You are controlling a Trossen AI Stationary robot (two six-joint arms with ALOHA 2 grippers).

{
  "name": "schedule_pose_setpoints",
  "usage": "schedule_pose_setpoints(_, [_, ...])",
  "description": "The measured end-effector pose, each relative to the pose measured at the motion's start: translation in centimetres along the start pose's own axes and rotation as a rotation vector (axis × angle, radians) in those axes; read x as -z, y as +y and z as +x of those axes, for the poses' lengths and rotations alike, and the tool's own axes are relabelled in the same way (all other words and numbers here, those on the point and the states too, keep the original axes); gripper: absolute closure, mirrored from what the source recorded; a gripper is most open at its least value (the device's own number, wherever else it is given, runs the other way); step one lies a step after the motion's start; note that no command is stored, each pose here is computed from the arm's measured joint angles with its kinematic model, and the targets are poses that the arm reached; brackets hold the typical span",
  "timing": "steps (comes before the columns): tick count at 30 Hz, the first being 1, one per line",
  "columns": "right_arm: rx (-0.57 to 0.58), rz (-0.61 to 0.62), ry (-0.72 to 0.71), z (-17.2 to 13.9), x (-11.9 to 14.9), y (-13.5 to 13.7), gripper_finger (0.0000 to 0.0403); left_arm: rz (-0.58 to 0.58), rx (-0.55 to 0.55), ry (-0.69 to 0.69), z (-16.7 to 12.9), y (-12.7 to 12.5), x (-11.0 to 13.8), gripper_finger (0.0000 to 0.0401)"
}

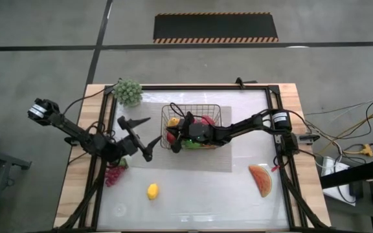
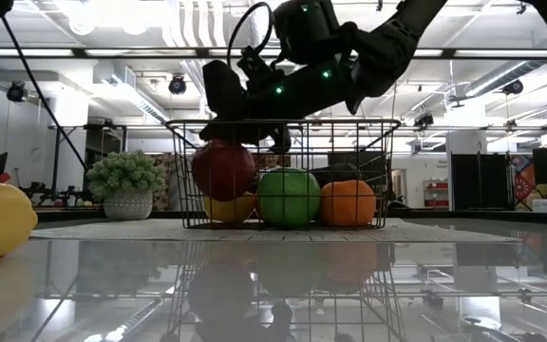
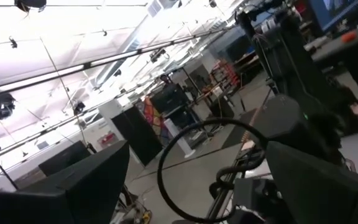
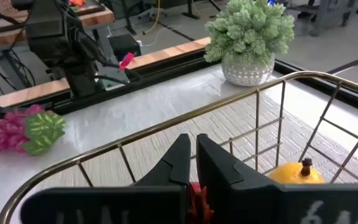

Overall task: Build produce basket
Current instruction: Put the pomegranate into the wire basket, then put the sliced watermelon into the wire basket

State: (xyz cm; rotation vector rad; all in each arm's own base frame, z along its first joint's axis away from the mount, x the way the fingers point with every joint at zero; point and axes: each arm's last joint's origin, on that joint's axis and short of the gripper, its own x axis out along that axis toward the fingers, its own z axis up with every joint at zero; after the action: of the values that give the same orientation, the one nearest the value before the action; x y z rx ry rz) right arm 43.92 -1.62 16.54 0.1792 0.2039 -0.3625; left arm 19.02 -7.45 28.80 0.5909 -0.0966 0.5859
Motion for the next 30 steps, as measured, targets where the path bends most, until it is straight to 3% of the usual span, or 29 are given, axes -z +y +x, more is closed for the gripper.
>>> schedule_pose_setpoints(5, [0.004,0.004,-0.001,0.0,0.0,0.0,0.0381,0.005,0.001,0.001,0.0,0.0,0.0,0.0041])
schedule_pose_setpoints(20, [0.021,-0.018,0.006,-0.3,-0.4,-0.1,0.0291,0.006,0.002,0.001,0.0,0.0,0.0,0.0041])
schedule_pose_setpoints(30, [-0.034,-0.101,0.044,-3.4,-5.1,0.1,0.0313,0.073,0.035,0.026,0.0,-0.6,0.4,0.0041])
